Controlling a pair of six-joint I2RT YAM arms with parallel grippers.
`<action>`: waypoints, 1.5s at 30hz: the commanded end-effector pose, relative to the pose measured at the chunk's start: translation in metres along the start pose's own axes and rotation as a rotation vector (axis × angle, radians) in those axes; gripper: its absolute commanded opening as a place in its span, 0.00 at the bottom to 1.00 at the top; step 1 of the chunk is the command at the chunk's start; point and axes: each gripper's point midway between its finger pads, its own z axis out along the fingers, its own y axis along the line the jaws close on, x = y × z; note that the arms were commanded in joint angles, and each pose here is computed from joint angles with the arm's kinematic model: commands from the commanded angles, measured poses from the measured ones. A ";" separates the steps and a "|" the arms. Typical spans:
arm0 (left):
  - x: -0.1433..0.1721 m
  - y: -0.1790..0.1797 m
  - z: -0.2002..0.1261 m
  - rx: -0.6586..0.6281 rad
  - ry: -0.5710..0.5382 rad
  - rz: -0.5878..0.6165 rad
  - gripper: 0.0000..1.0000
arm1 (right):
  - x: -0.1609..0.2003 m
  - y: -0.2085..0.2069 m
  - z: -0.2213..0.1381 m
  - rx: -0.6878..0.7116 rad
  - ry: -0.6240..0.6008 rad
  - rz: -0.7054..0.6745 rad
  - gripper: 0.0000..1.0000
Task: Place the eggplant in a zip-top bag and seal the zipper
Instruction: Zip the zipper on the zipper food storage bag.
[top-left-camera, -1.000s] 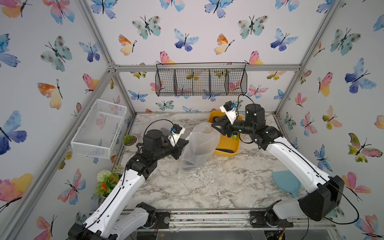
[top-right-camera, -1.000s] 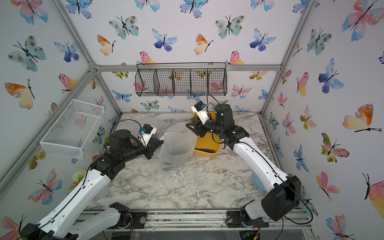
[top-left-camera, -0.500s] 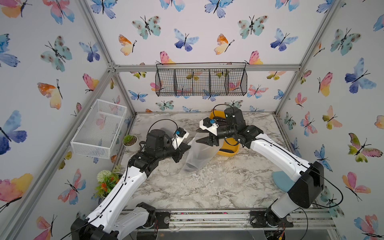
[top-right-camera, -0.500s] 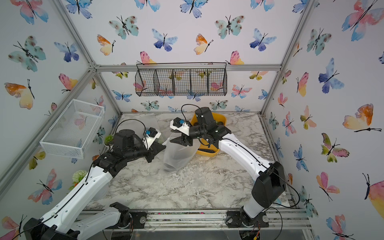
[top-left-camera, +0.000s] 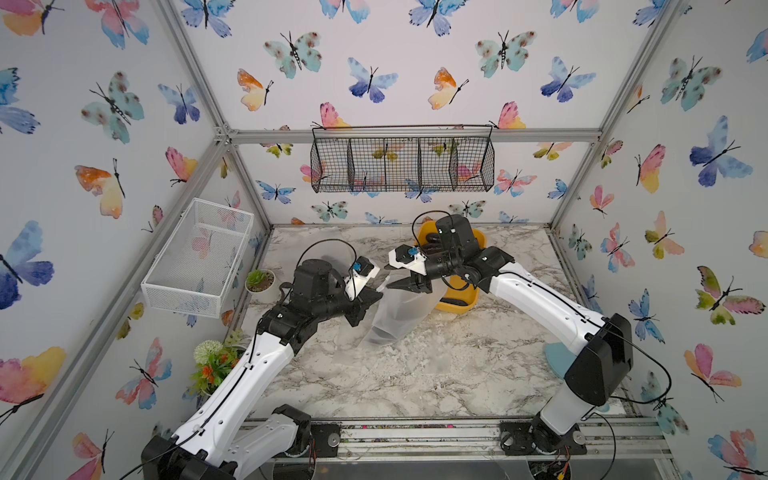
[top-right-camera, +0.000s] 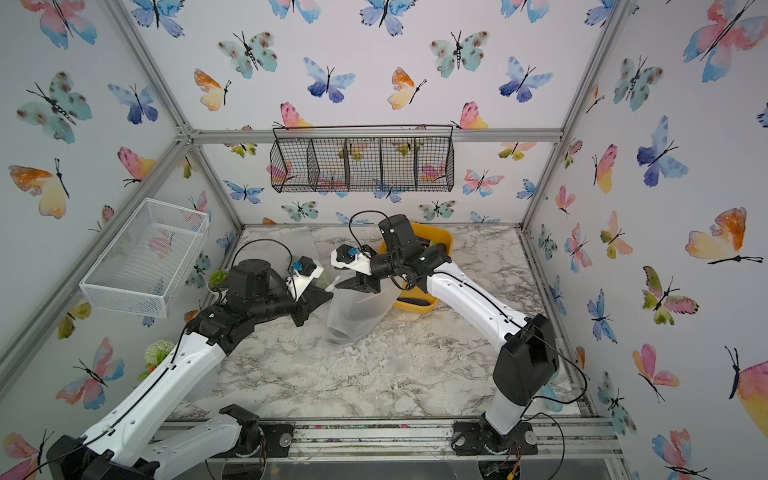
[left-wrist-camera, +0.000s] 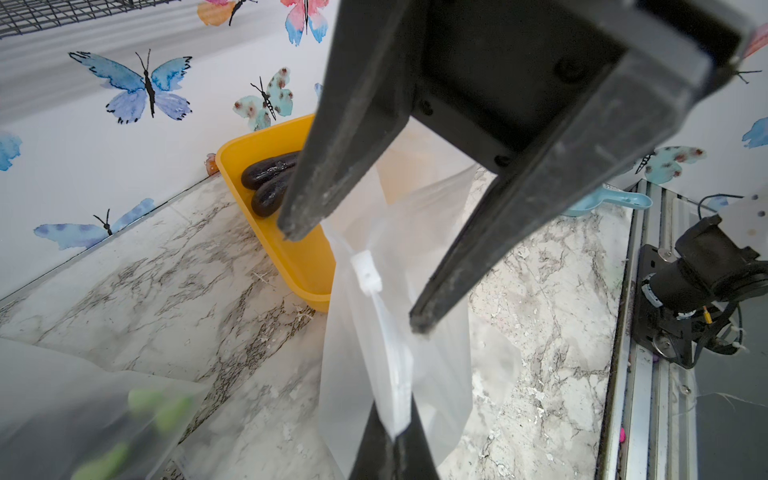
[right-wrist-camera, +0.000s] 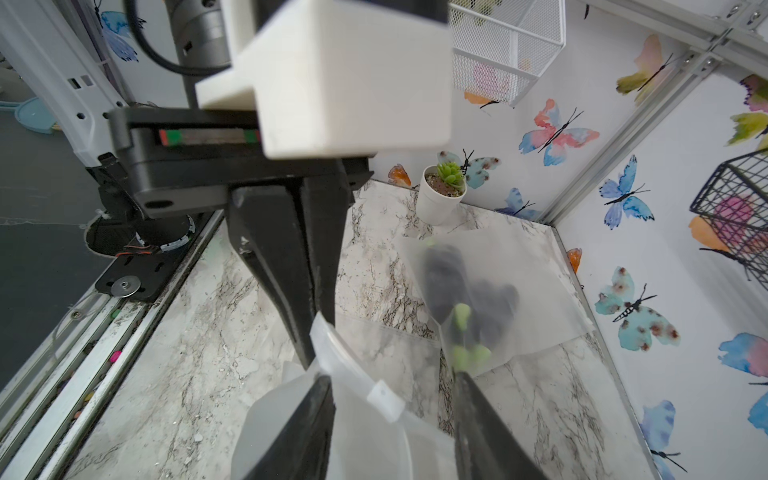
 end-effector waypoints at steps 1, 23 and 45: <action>-0.006 -0.006 -0.004 0.021 -0.008 0.022 0.00 | -0.001 0.003 0.001 -0.032 0.024 -0.012 0.42; -0.006 0.002 -0.007 -0.033 -0.009 0.036 0.00 | 0.017 0.013 0.007 -0.137 0.138 -0.031 0.27; -0.026 -0.002 -0.020 -0.047 -0.088 0.007 0.46 | 0.017 0.000 0.009 -0.063 0.144 -0.027 0.04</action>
